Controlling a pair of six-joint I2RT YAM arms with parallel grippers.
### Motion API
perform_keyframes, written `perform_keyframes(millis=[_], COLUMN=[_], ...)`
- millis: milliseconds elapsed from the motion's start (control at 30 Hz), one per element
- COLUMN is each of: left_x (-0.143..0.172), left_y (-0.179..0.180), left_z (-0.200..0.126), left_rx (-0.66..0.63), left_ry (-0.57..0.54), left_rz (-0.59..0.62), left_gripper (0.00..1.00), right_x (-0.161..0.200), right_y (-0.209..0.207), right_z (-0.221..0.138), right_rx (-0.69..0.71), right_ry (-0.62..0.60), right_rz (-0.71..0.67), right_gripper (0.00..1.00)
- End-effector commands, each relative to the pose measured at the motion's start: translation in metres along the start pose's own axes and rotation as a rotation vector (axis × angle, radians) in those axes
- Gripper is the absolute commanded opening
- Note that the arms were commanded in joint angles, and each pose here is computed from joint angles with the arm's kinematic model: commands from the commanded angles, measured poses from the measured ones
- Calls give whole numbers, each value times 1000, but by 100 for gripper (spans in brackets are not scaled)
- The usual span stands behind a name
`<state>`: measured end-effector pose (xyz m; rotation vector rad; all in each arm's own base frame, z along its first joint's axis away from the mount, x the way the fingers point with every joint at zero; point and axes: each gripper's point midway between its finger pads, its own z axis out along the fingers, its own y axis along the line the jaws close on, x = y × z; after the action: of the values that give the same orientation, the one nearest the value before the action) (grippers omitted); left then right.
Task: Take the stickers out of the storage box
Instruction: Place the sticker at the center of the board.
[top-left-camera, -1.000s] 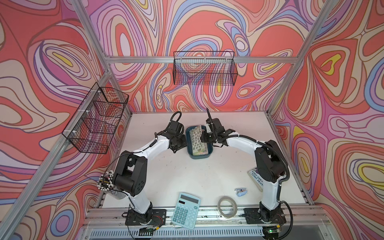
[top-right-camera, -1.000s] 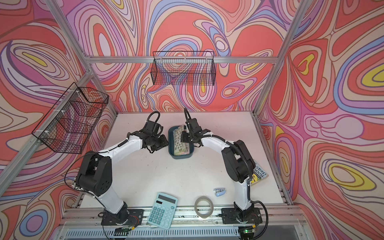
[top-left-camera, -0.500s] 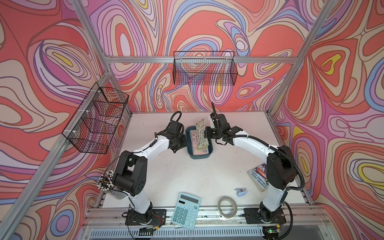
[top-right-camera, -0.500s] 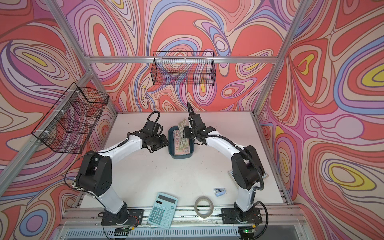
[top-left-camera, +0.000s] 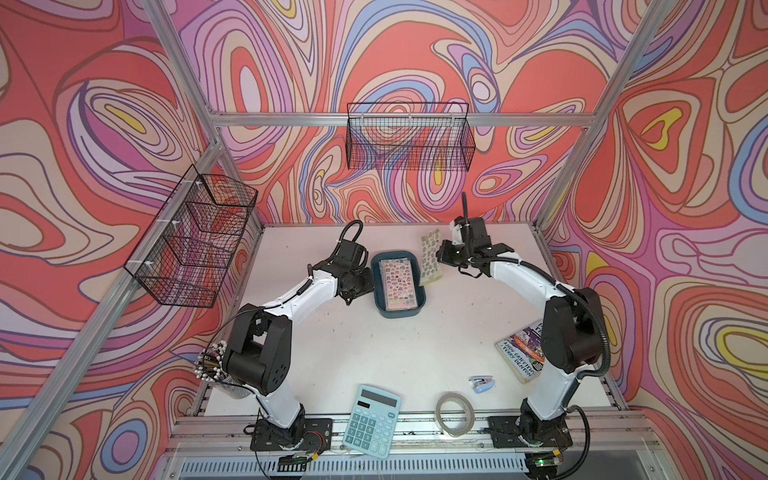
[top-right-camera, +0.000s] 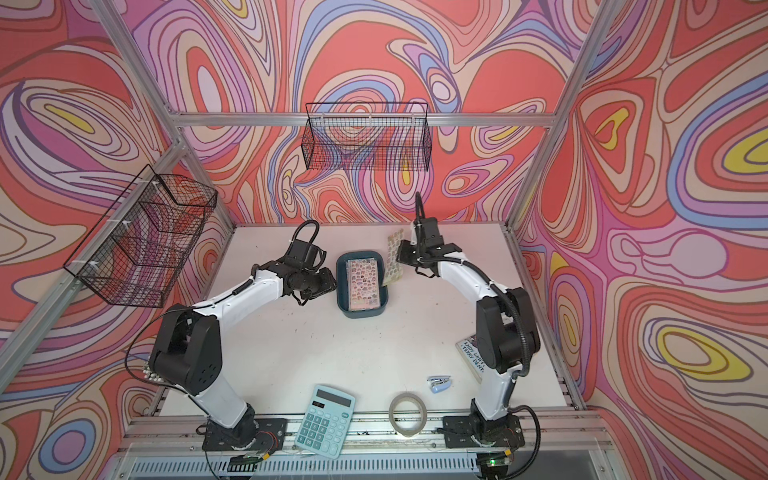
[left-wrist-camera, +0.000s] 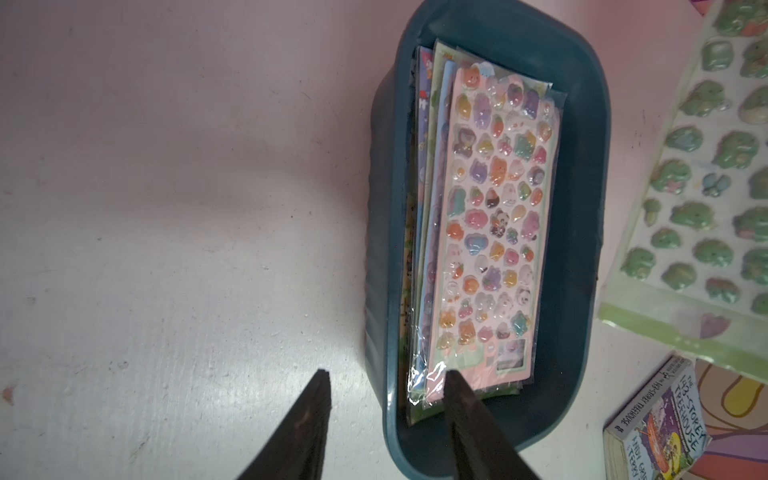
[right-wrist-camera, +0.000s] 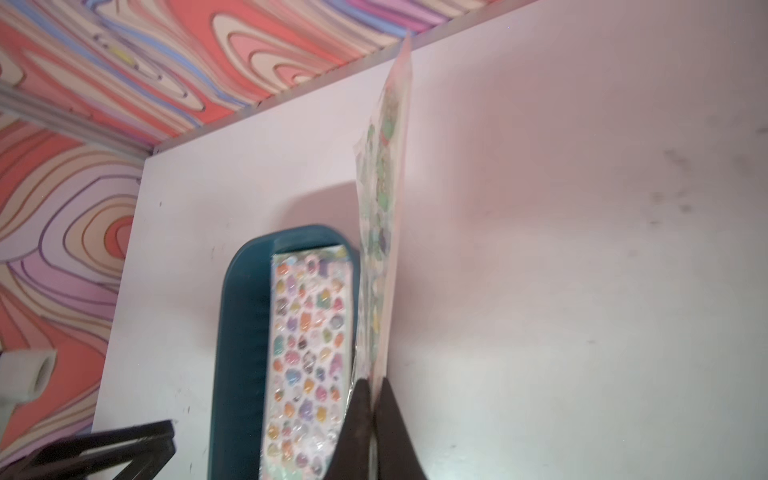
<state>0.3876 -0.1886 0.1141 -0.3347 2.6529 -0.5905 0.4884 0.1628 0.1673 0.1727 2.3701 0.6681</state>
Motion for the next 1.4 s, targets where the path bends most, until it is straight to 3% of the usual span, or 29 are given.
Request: perform_keyframes(millis=[0,200,467,533,633,700,767,867,967,1133,1233,1367], left_x=[-5,-4,-3,-2,-2,-1,-2,-2,-3,-2,-1,2], left_y=[-5,-7,-9,-8,-7,-7,-6,-5,-5,-6,-5,-3], left_z=[-13,-9,-9,-8,-7,-7,-7,-8,-9,-7,-5,-1], left_rx=[-7,2,10,9,5,6,1,-2,-3,6,13,15], left_ry=[-17,-1,2,5,5,9,5,1,-3,-6,-6,1], left_rz=[29,28,21,19,15,15,13,12,8,-14,-31,-41], left_gripper=[49,50,51,51,52,52,52,52,52,52,53,53], right_x=[-10,-16,1,4,-5,-18,-34,-50,-39,14,49,78], right_y=[-21,-87,-124,-131,-138,-136,-126,-83,-21,59,87,85], right_z=[-8,13,52,52,40,23,2,-25,-26,9,34,60], right_rx=[-105,-58,36,68,142,183,230,302,274,193,167,199], right_ry=[14,23,72,74,36,-19,-77,-146,-135,-21,53,119], right_rz=[102,239,296,297,281,256,209,48,-100,-231,-276,-282], right_gripper=[0,0,1,19,35,56,60,56,44,20,25,37])
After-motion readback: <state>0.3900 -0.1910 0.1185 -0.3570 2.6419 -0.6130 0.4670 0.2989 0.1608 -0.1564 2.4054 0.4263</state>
